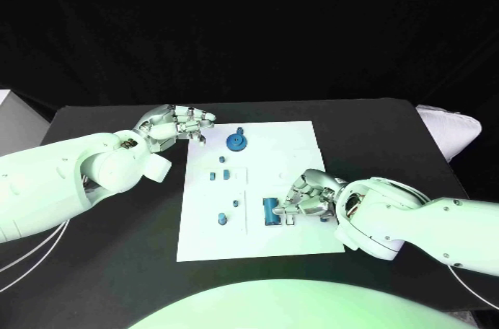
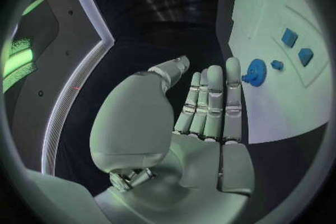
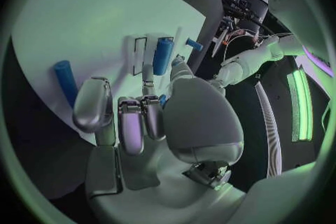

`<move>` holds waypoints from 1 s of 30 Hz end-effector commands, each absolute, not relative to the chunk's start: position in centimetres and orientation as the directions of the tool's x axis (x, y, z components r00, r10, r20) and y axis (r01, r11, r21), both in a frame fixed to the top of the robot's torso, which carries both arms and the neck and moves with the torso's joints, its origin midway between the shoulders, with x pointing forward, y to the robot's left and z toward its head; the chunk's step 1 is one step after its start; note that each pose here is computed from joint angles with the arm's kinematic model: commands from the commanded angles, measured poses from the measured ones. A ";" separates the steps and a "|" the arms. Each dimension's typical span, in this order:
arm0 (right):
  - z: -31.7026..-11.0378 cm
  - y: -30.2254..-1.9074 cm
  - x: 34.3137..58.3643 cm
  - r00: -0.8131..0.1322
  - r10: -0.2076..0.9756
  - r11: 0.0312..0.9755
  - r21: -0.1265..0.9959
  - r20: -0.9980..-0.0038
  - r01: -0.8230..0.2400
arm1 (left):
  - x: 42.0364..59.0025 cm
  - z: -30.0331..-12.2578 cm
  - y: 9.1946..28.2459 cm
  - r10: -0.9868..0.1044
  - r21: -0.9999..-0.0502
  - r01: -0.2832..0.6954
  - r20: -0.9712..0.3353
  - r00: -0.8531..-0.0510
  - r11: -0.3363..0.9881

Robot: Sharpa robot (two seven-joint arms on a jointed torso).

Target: Assemble the parts on the task board

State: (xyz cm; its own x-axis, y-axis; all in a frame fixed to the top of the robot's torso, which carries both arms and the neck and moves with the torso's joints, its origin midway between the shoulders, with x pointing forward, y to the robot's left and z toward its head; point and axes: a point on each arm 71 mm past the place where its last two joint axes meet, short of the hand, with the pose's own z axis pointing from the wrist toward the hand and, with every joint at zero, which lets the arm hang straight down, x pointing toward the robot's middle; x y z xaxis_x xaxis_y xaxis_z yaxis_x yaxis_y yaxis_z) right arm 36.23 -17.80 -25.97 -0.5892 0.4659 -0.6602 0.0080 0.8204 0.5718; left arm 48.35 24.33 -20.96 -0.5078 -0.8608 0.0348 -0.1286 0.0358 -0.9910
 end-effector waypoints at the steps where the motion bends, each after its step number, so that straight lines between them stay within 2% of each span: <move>1: -25.5 -17.9 36.1 -0.573 0.471 0.788 0.612 -0.670 -0.068 | 48.3 -20.9 24.2 -0.854 -0.992 -0.127 0.045 -0.518 0.024; 9: -24.4 -22.7 36.4 -0.497 0.550 0.769 0.639 -0.671 -0.013 | 48.3 -20.8 24.2 -0.859 -0.993 -0.117 0.044 -0.510 0.019; 15: -24.0 -26.4 36.4 -0.444 0.544 0.797 0.604 -0.711 0.009 | 48.3 -20.8 24.2 -0.861 -0.993 -0.114 0.043 -0.508 0.017; 21: -24.1 -28.2 36.1 -0.433 0.485 0.842 0.539 -0.759 -0.002 | 48.3 -20.9 24.2 -0.860 -0.993 -0.116 0.045 -0.509 0.017; 30: -25.0 -28.6 35.4 -0.458 0.395 0.894 0.447 -0.797 -0.007 | 48.2 -21.1 24.1 -0.858 -0.993 -0.121 0.048 -0.512 0.017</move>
